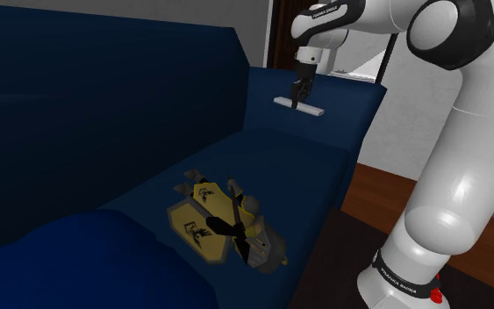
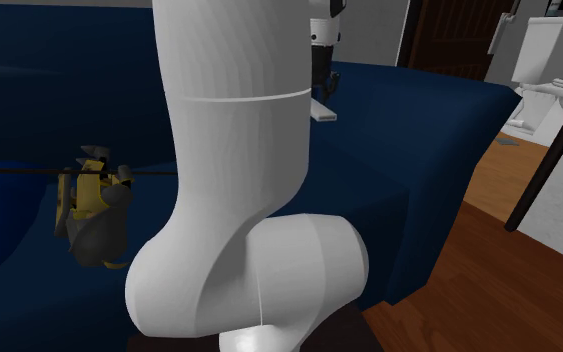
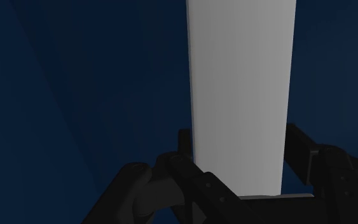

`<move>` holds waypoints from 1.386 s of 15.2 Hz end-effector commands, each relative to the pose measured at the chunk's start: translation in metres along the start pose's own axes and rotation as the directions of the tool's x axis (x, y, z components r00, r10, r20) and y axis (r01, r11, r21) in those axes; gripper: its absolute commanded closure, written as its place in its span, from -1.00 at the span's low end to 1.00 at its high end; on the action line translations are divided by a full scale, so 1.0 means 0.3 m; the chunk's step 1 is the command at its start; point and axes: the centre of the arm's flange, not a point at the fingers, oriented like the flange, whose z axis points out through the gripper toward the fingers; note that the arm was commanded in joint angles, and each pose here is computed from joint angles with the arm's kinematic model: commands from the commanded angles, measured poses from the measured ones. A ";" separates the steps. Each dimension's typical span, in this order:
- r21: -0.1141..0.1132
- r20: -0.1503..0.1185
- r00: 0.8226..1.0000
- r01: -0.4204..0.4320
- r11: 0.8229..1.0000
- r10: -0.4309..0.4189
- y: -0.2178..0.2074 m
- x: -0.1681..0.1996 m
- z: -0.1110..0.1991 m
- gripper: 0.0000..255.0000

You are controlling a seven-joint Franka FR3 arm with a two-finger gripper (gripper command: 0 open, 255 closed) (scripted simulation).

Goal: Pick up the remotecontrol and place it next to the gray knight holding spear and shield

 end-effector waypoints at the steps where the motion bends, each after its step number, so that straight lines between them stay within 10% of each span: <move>1: 0.000 0.000 1.000 0.000 1.000 0.000 -0.003 0.003 -0.038 1.00; 21: 0.000 0.000 1.000 0.000 1.000 0.000 -0.018 0.012 -0.389 1.00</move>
